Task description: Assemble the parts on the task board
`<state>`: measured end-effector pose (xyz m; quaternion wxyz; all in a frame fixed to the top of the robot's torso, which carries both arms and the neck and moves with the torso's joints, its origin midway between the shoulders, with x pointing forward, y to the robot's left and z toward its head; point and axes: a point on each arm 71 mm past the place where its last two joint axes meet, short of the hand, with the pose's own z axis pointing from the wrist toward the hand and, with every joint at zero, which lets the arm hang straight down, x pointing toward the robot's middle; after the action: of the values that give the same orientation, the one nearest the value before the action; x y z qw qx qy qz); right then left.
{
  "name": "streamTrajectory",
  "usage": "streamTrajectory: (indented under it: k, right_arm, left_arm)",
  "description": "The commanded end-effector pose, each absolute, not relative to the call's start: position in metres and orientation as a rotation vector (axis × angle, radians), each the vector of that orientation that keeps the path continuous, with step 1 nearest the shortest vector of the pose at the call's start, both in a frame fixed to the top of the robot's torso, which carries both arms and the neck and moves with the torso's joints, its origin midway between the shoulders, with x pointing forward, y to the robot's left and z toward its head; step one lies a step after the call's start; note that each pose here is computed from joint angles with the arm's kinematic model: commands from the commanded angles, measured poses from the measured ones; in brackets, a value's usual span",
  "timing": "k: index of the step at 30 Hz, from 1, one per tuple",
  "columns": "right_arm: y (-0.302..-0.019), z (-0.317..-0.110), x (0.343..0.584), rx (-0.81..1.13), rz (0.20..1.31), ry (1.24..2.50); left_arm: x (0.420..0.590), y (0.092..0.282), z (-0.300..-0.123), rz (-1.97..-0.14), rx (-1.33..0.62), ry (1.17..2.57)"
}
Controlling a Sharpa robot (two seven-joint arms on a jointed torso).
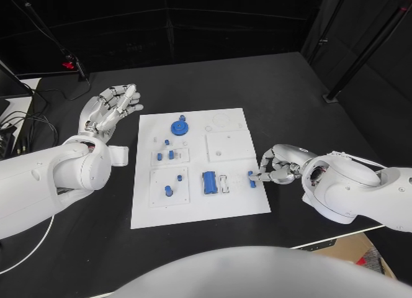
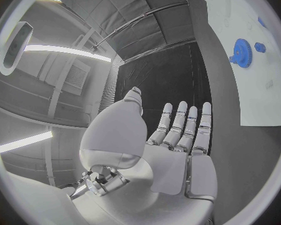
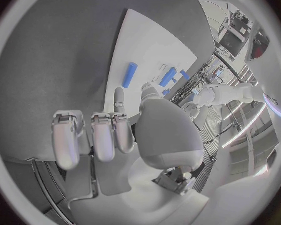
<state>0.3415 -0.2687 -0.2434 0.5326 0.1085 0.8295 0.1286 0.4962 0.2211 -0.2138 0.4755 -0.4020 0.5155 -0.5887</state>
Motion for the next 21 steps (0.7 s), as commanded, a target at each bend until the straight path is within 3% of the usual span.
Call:
streamTrajectory:
  k: [1,21]
  right_arm:
    - [-0.27,-0.246,0.342,0.215,0.226,2.004]
    - [-0.25,-0.265,0.346,0.187,0.251,2.044]
  left_arm:
    - [0.494,0.221,-0.204,-1.512,-0.894,1.153]
    - [0.494,0.222,-0.204,-1.509,-0.896,1.153]
